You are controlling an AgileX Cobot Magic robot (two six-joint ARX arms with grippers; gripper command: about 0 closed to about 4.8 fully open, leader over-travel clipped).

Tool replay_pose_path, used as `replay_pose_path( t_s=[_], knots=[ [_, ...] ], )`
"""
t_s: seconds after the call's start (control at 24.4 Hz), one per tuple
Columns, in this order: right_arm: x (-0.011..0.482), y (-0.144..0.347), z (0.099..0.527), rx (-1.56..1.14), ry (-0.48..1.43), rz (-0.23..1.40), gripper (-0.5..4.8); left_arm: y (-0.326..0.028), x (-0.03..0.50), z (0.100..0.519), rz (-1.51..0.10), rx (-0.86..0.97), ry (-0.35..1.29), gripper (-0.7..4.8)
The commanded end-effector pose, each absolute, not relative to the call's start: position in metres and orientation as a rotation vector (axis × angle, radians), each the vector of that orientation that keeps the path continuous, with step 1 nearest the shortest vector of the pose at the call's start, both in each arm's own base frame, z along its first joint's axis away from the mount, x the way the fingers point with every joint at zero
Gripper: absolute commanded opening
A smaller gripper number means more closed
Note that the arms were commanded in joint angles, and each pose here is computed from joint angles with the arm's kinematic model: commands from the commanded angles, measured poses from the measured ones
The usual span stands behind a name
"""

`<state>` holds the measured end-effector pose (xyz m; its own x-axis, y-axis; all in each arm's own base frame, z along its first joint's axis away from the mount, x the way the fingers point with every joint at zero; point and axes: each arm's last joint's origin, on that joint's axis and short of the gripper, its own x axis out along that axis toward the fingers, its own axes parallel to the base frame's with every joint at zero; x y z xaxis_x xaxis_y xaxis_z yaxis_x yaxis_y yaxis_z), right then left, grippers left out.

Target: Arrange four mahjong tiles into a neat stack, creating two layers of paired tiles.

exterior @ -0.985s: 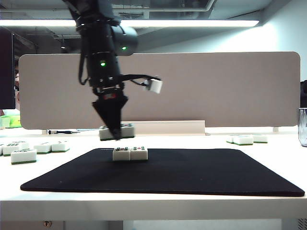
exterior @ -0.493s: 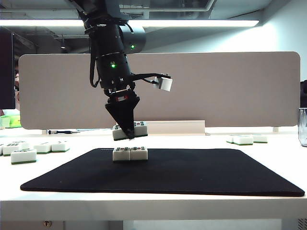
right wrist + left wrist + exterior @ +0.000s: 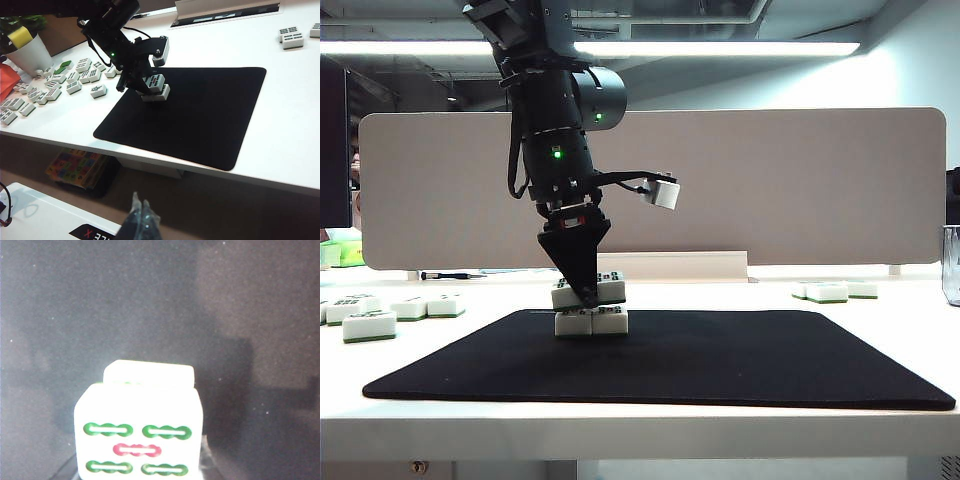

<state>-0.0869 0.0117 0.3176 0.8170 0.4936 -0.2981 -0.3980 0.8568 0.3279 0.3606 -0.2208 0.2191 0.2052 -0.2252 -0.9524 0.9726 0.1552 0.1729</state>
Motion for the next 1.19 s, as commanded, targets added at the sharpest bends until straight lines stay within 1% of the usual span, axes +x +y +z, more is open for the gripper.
replay_pose_path(
  t_s=[0.04,0.12,0.45,0.7,0.74,0.78,0.86,1.19],
  knots=[
    [-0.0899,0.0116,0.3179,0.248,0.357,0.487,-0.01,-0.2209,0.3609,0.22,-1.083,1.022,0.952,1.12],
    [-0.0899,0.0117,0.3179,0.248,0.357,0.487,-0.01,-0.2208,0.3608,0.2163,-1.089,1.023,0.972,1.21],
    [-0.0899,0.0117,0.3179,0.248,0.357,0.487,-0.01,-0.2227,0.364,0.2104,-1.088,1.023,0.967,1.21],
    [-0.0899,0.0117,0.3179,0.248,0.357,0.487,-0.01,-0.2244,0.3667,0.2114,-1.077,1.021,0.933,1.22],
    [-0.0899,0.0117,0.3179,0.248,0.357,0.487,-0.01,-0.2248,0.3671,0.2116,-1.075,1.021,0.925,1.32],
    [-0.0899,0.0117,0.3179,0.248,0.357,0.487,-0.01,-0.2249,0.3671,0.2116,-1.078,1.019,0.924,1.73],
    [-0.0899,0.0117,0.3179,0.248,0.357,0.487,-0.01,-0.2249,0.3671,0.2116,-1.077,1.019,0.925,2.13],
    [-0.0899,0.0116,0.318,0.248,0.356,0.487,-0.01,-0.2223,0.3627,0.21,-1.094,1.02,0.981,2.11]
  ],
)
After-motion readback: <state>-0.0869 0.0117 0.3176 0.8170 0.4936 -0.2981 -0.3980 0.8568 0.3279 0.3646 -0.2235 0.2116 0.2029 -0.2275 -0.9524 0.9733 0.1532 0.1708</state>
